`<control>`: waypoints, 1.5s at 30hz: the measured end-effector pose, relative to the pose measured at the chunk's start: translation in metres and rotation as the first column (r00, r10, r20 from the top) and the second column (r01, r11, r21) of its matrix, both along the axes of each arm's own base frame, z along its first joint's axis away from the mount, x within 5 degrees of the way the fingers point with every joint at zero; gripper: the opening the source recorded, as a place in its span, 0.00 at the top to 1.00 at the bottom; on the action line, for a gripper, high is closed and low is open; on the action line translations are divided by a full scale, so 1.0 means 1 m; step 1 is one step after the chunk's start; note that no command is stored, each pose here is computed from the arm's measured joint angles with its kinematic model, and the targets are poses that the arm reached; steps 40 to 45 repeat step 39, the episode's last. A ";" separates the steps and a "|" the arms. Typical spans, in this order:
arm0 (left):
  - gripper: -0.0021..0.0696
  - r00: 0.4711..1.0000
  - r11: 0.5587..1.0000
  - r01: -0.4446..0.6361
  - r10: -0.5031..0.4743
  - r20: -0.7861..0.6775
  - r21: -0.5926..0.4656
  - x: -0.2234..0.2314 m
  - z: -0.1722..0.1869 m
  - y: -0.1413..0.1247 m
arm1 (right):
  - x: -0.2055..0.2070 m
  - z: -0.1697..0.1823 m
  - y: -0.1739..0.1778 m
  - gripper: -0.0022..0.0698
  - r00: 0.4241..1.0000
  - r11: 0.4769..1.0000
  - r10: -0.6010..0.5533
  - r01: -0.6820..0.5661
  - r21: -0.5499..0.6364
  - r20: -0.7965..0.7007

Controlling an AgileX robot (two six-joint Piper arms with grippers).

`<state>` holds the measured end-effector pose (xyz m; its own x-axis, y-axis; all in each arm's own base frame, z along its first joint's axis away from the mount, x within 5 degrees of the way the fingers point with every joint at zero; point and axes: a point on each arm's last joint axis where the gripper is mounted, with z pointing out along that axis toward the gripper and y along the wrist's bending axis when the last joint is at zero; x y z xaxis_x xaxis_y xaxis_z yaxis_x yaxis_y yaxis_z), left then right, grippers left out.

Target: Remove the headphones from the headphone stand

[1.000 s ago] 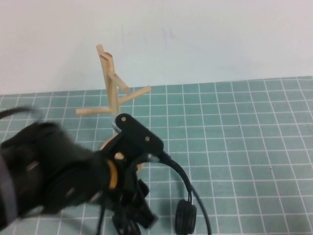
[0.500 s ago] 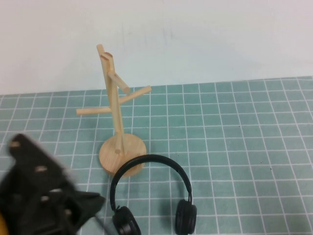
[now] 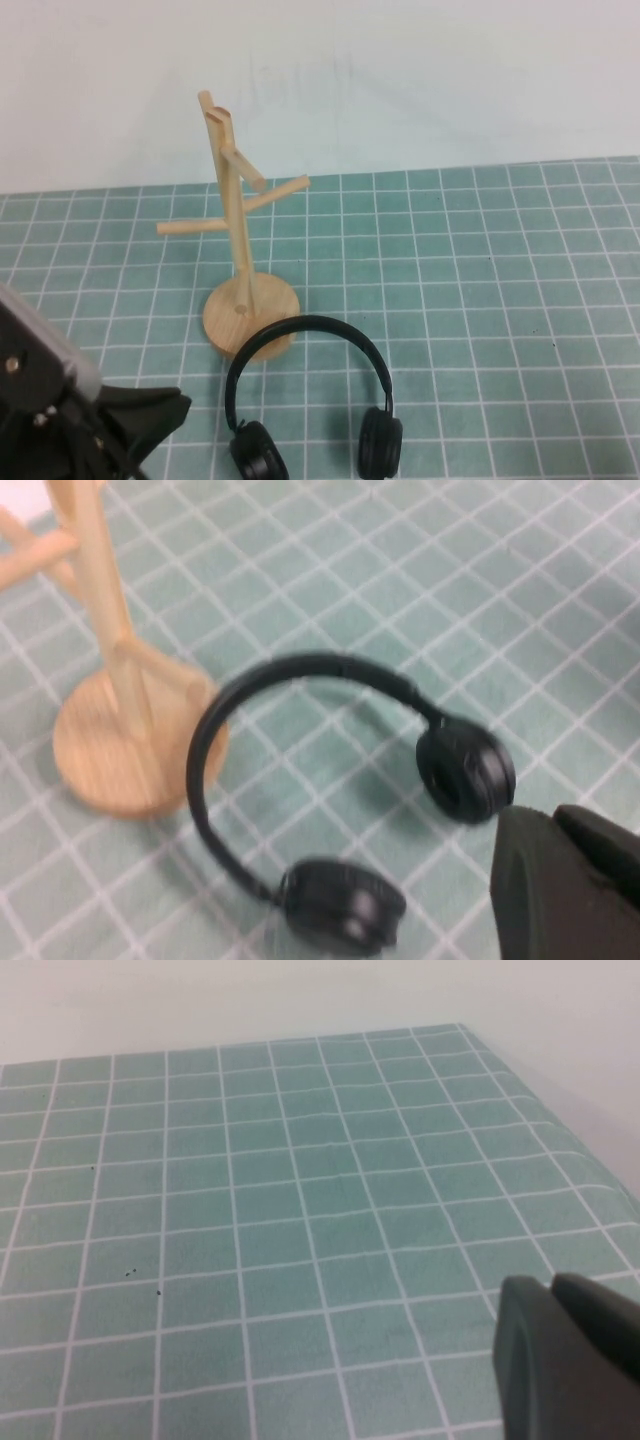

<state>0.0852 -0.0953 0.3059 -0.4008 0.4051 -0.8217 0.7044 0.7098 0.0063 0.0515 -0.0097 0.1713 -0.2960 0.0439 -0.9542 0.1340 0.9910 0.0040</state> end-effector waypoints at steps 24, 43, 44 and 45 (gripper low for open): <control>0.97 0.633 0.760 -0.476 0.645 0.428 -0.443 -0.028 -0.101 0.089 | 0.000 0.000 0.000 0.98 1.000 1.000 0.000 0.000 0.000 0.000; 0.97 0.754 0.783 -0.569 0.619 0.220 -0.250 -0.032 -0.131 0.087 | 0.000 0.000 0.000 0.98 1.000 1.000 0.000 0.000 0.000 0.000; 0.97 0.754 0.783 -0.569 0.619 0.220 -0.250 -0.032 -0.131 0.087 | 0.000 0.000 0.000 0.98 1.000 1.000 0.000 0.000 0.000 0.000; 0.97 0.754 0.783 -0.569 0.619 0.220 -0.250 -0.032 -0.131 0.087 | 0.000 0.000 0.000 0.98 1.000 1.000 0.000 0.000 0.000 0.000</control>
